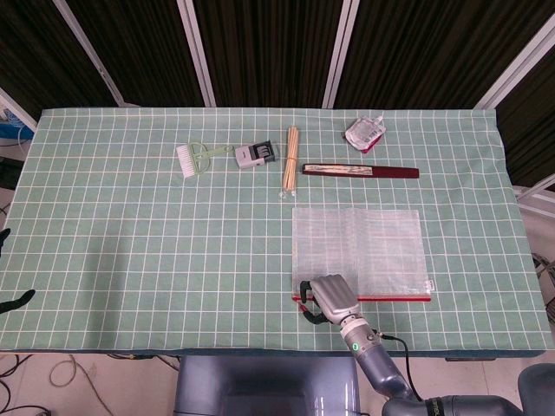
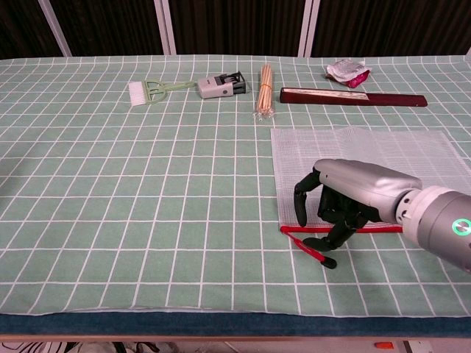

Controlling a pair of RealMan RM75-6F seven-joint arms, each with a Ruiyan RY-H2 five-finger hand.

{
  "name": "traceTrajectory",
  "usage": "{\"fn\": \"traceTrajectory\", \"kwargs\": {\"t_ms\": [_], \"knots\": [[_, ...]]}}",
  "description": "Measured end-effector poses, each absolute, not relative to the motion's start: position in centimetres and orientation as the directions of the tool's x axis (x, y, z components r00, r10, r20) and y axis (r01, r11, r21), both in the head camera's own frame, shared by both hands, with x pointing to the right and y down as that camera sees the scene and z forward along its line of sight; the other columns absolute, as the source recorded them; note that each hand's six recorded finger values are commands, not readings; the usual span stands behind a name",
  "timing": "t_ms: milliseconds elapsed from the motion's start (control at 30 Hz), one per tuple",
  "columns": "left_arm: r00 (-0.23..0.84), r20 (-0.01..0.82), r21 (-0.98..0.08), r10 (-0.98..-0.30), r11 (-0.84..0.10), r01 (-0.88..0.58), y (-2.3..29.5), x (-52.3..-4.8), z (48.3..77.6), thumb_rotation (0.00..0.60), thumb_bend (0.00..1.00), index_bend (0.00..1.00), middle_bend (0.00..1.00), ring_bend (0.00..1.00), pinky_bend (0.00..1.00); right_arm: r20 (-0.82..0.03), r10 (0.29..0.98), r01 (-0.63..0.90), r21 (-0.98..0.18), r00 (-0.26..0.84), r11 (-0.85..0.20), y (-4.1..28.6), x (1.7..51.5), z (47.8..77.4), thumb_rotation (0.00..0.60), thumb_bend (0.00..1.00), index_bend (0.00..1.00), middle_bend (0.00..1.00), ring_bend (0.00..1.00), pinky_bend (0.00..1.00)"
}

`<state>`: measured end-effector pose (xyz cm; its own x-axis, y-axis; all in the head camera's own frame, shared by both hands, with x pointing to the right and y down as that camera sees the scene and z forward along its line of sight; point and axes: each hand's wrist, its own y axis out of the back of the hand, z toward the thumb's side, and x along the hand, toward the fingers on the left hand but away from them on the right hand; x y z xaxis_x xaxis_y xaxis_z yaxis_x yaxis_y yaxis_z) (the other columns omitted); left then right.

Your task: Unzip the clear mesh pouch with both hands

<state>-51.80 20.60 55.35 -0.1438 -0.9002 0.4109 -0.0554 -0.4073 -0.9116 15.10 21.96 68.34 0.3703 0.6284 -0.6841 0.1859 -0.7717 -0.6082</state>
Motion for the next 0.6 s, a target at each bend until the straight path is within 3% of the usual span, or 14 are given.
{"fn": "traceTrajectory", "kwargs": {"t_ms": [600], "knots": [[-0.14,0.411,-0.912,-0.901,-0.406,-0.062,20.6,-51.8,55.3,0.6,0.0,0.0,0.0,0.0,0.0,-0.713,0.615,0.207,-0.582,0.336,-0.787,23.7,15.5,68.9,0.6,0.36,0.54,1.0,1.0,0.98]]}}
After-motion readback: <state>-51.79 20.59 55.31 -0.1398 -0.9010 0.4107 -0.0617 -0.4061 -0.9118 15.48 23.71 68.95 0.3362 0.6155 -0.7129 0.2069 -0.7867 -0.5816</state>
